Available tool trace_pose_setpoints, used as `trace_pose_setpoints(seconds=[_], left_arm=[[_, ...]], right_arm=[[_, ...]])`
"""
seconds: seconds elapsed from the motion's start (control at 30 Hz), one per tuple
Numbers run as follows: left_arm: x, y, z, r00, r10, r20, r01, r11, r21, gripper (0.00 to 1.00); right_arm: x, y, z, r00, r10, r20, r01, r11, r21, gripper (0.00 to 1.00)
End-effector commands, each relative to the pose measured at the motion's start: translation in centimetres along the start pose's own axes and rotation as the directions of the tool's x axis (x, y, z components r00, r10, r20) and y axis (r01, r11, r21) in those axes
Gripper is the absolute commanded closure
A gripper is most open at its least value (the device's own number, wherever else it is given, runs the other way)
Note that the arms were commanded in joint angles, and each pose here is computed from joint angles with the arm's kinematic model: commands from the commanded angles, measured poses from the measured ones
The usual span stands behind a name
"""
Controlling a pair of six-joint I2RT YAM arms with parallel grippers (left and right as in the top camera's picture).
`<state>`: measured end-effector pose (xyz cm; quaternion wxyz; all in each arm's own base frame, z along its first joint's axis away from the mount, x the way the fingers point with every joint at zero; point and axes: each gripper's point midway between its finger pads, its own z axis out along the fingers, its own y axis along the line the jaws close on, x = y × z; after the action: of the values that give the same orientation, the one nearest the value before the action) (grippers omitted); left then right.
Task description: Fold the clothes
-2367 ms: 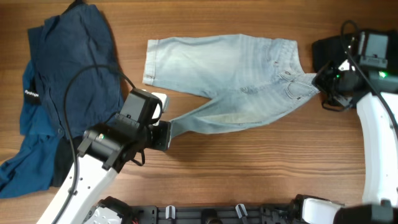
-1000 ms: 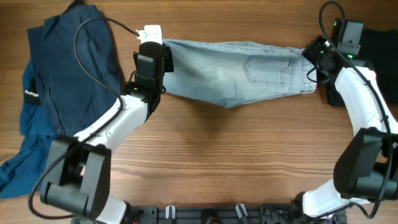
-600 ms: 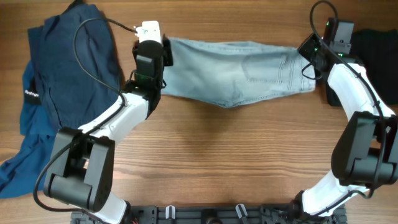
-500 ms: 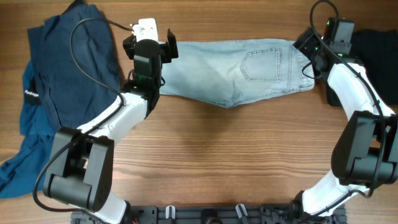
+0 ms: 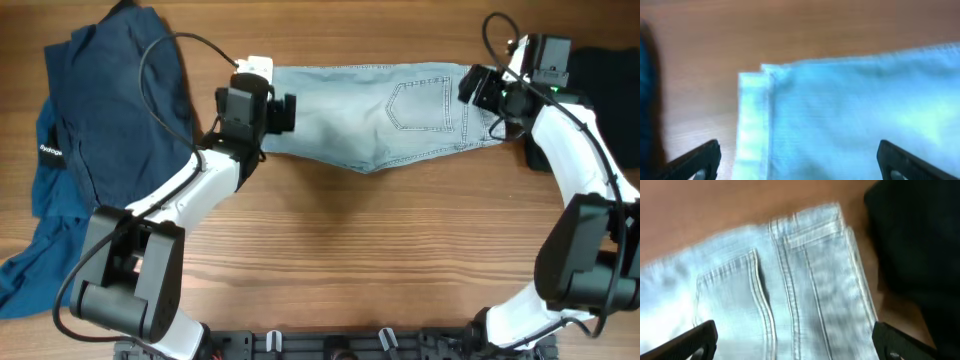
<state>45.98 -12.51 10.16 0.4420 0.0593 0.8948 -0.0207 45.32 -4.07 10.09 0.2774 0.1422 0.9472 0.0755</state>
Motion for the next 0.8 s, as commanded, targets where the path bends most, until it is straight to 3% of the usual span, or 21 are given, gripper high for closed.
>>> trace_pose_setpoints(seconds=[0.0, 0.27, 0.5, 0.63, 0.77], left_arm=[[1.0, -3.1, -1.2, 0.997, 0.026, -0.067, -0.013, 0.983, 0.185, 0.0], [2.9, -3.3, -1.5, 0.989, 0.037, -0.143, -0.008, 0.979, 0.204, 0.0], [3.2, -2.4, -1.3, 0.987, 0.026, -0.157, 0.004, 0.983, 0.183, 0.0], [3.2, -2.3, -1.3, 0.987, 0.026, -0.158, 0.004, 0.983, 0.183, 0.0], [3.3, -2.3, -1.4, 0.987, 0.026, -0.161, 0.004, 0.983, 0.183, 0.0]], right_arm=[[0.7, -0.7, -0.7, 0.991, -0.128, -0.034, 0.127, 0.992, -0.022, 0.0], [2.1, -3.6, 1.6, 0.988, -0.115, -0.105, 0.116, 0.993, 0.01, 0.01], [4.2, -4.1, 3.6, 0.977, -0.115, -0.181, 0.117, 0.993, -0.003, 0.07], [5.0, -4.4, 4.7, 0.972, -0.11, -0.208, 0.112, 0.994, -0.003, 0.14], [5.1, -4.5, 6.4, 0.975, -0.088, -0.203, 0.088, 0.996, -0.011, 0.3]])
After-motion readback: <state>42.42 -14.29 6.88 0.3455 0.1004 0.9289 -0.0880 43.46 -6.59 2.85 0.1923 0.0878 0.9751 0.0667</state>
